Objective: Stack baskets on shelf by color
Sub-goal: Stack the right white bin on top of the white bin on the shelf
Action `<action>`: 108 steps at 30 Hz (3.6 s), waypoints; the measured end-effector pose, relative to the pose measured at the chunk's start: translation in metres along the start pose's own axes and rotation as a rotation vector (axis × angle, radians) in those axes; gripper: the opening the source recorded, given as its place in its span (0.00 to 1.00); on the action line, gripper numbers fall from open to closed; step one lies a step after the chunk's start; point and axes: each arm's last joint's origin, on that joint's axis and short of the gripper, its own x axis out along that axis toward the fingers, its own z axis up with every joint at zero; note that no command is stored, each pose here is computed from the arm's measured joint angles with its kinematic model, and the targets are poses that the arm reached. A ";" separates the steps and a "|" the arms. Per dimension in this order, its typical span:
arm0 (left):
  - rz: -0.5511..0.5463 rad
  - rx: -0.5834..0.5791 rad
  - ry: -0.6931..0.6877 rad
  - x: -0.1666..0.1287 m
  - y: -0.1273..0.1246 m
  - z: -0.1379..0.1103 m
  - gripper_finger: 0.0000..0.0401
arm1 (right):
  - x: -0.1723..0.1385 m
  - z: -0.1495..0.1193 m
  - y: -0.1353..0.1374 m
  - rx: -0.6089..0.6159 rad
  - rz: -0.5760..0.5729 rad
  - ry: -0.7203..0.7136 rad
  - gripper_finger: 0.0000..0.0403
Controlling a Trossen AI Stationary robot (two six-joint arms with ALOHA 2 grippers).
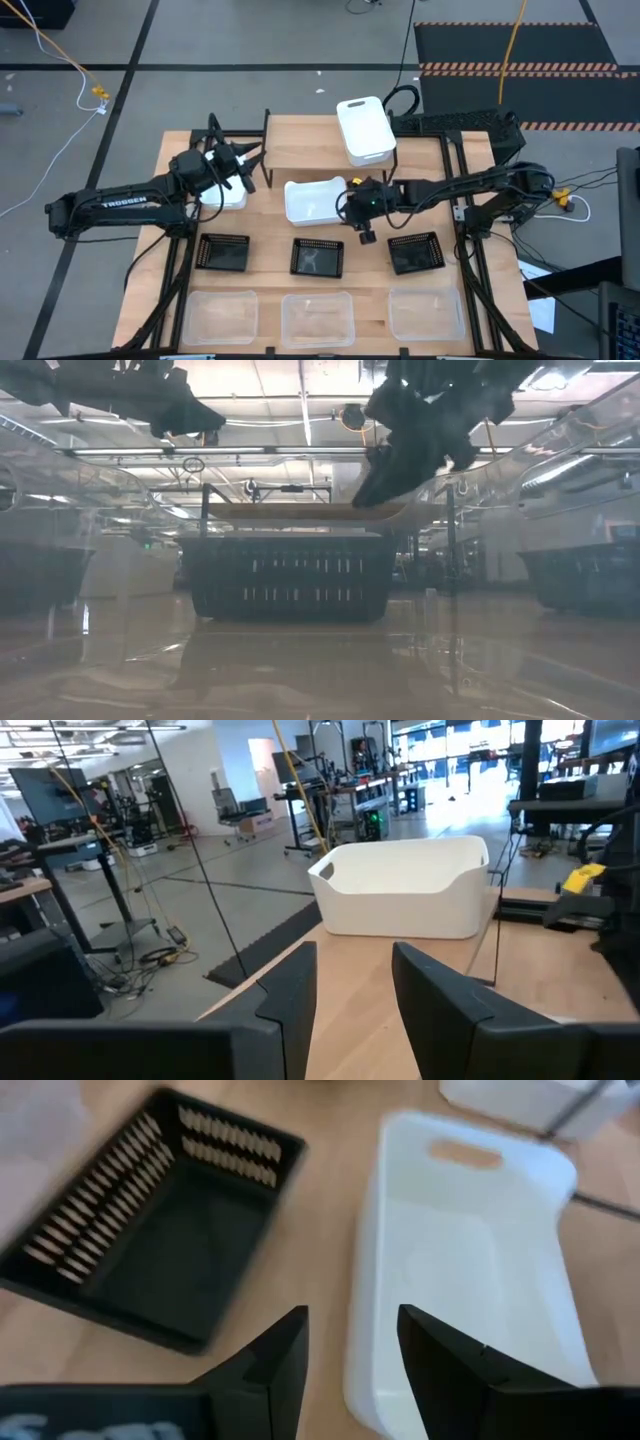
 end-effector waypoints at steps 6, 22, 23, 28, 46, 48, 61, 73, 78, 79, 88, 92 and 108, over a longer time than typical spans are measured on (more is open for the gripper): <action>0.000 0.004 0.004 0.000 0.000 0.000 0.34 | 0.006 -0.016 0.000 0.006 -0.090 0.082 0.37; 0.022 0.054 -0.013 0.000 0.003 0.001 0.34 | -0.010 -0.040 0.000 -0.026 -0.045 0.288 0.10; 0.022 0.053 -0.012 0.000 0.003 0.001 0.34 | -0.016 -0.041 0.001 -0.026 -0.035 0.310 0.08; 0.022 0.053 -0.008 0.000 0.003 0.001 0.34 | -0.047 -0.033 0.001 0.009 -0.056 0.253 0.07; 0.021 0.034 -0.018 0.000 0.003 0.002 0.34 | -0.056 -0.034 0.002 0.067 -0.093 0.281 0.37; 0.021 0.044 -0.014 0.000 0.003 0.001 0.34 | -0.052 -0.037 0.000 0.010 -0.146 0.323 0.38; 0.018 0.009 -0.004 0.000 0.002 0.000 0.34 | -0.027 -0.050 0.001 -0.007 -0.056 0.423 0.33; 0.006 -0.046 0.077 0.000 0.001 -0.008 0.34 | -0.027 -0.050 0.007 -0.064 0.158 0.371 0.02; -0.014 -0.042 0.094 0.000 0.000 -0.009 0.34 | -0.039 -0.055 0.018 -0.283 0.306 0.422 0.01; -0.018 -0.036 0.093 0.000 -0.001 -0.009 0.34 | -0.042 -0.056 0.020 -0.318 0.296 0.445 0.02; -0.023 0.014 0.063 0.000 -0.001 -0.006 0.34 | -0.055 -0.045 0.020 -0.309 0.186 0.376 0.01; -0.021 0.024 0.053 0.000 -0.001 -0.005 0.34 | -0.076 -0.021 0.027 -0.293 0.313 0.158 0.01; -0.012 -0.036 0.002 0.000 0.000 0.000 0.34 | -0.212 0.120 -0.028 -0.384 -0.295 -0.308 0.00</action>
